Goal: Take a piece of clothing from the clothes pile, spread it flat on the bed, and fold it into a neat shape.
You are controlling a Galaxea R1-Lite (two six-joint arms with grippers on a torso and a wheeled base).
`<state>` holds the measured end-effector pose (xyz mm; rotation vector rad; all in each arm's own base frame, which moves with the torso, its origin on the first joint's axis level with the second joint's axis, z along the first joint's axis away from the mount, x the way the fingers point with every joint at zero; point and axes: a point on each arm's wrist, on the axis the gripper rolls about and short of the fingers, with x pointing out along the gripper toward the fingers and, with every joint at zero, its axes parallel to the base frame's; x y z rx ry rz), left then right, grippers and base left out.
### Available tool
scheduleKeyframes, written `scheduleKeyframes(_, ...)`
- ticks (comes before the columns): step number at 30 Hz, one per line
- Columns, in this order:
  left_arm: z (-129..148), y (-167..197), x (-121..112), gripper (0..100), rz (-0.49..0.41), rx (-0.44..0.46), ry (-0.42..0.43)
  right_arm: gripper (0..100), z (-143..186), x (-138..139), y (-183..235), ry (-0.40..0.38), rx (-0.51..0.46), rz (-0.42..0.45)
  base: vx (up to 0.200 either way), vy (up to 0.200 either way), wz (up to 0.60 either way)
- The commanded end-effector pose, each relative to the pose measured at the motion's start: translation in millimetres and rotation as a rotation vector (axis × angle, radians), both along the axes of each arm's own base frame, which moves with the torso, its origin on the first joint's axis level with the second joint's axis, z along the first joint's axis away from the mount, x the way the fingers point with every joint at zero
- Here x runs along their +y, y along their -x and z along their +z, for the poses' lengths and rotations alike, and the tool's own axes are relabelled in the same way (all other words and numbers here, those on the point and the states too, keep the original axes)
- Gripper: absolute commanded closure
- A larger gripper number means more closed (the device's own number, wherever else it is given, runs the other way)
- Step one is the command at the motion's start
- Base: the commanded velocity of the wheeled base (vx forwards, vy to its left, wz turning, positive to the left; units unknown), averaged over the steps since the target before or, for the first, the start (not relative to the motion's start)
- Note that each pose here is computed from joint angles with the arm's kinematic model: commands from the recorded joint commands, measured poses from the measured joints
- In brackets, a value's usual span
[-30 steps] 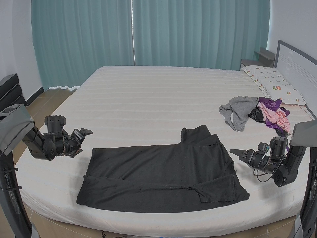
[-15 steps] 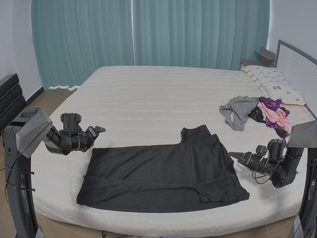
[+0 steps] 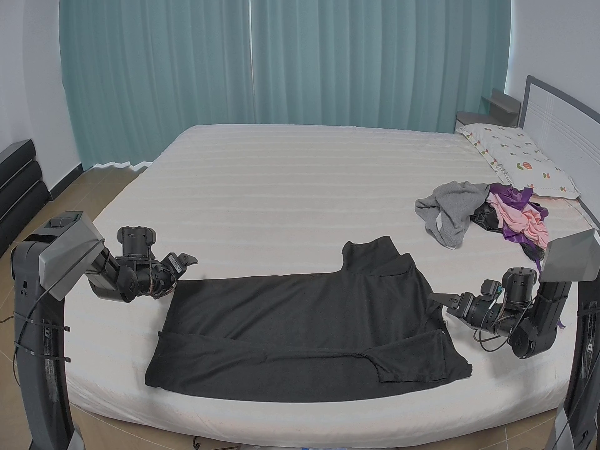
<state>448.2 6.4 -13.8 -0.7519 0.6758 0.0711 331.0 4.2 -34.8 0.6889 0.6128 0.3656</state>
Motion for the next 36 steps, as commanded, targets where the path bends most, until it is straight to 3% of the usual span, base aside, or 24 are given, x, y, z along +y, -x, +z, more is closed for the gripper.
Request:
scheduleKeyframes(1, -2, 0, 0, 0, 0.004, 0.003, -0.004, 0, -2, 0, 0, 0.0, 0.005, 0.0, 0.0, 0.0, 0.0)
scheduleKeyframes(14, -14, -1, -2, 0, -0.039, 0.017, -0.052, 0, -1, 1, -2, 0.0, -0.004, 0.003, 0.0, 0.0, 0.0)
scheduleKeyframes(15, -13, -1, -2, 100, -0.039, 0.014, -0.053, 0, -1, 0, -2, 0.0, -0.003, 0.002, 0.0, 0.0, 0.0)
scheduleKeyframes(22, -10, -1, -1, 100, -0.02, 0.013, -0.058, 0, -1, 0, -2, 0.0, -0.004, 0.002, 0.0, 0.0, 0.0)
scheduleKeyframes(28, -5, 0, 6, 100, 0.048, 0.006, -0.089, 0, 3, 0, -7, 0.002, -0.026, -0.001, 0.0, 0.0, 0.0)
scheduleKeyframes(36, 12, -1, 9, 100, 0.137, -0.035, -0.025, 0, 3, 15, -33, 0.049, -0.076, -0.048, 0.0, 0.0, 0.0)
